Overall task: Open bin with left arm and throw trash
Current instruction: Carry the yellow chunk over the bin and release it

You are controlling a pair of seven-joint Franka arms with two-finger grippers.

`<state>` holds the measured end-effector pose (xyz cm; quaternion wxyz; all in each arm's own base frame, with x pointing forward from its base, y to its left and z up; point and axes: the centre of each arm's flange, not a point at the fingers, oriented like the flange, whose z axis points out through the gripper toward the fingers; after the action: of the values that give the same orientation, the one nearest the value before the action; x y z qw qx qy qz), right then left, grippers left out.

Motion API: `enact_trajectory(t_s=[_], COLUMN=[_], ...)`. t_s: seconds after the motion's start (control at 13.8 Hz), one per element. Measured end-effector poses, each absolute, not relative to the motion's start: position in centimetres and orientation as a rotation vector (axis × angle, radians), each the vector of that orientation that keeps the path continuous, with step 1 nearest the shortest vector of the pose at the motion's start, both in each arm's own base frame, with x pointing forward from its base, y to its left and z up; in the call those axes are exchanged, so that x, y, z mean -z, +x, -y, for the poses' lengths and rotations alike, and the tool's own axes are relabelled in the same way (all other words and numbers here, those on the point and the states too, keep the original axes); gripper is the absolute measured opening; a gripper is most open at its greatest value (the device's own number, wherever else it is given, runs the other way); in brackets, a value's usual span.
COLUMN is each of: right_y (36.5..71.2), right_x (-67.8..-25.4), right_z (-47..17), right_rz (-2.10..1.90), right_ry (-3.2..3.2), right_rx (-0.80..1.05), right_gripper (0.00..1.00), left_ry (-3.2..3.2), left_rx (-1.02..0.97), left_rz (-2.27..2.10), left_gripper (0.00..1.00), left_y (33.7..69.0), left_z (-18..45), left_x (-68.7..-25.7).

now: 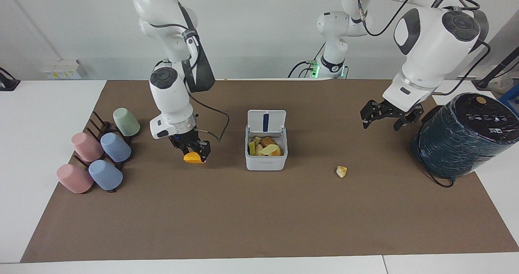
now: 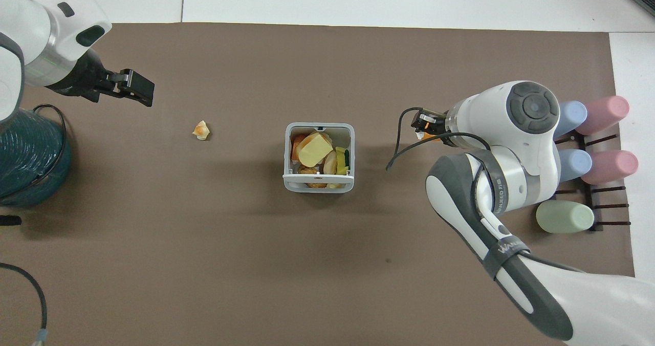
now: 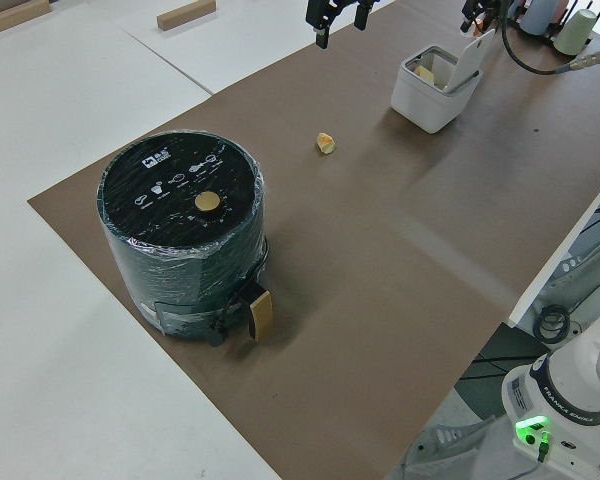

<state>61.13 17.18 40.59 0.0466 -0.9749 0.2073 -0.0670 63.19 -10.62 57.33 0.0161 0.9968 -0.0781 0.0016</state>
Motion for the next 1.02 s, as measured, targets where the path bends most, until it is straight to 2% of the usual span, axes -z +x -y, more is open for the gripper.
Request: enact_trajectory(t_s=[0.15, 0.36, 1.02], right_y=[61.2, 60.6, 59.1], right_x=[-43.5, -45.4, -44.1], right_z=[-20.2, -24.8, -33.9], right_rz=[-0.645, -0.672, -0.882], right_ry=[-2.948, -2.897, -2.695], right_rx=[0.231, 0.246, 0.146], right_gripper=[0.69, 0.69, 0.69], left_ry=[3.1, 3.1, 3.099], left_rx=[-0.006, -0.006, -0.028], left_rz=[0.243, 0.243, 0.242], left_gripper=[1.0, 1.0, 1.0], left_y=[63.2, 63.2, 63.3], left_z=[10.6, 10.6, 10.6], left_x=[-57.3, -57.3, -56.7])
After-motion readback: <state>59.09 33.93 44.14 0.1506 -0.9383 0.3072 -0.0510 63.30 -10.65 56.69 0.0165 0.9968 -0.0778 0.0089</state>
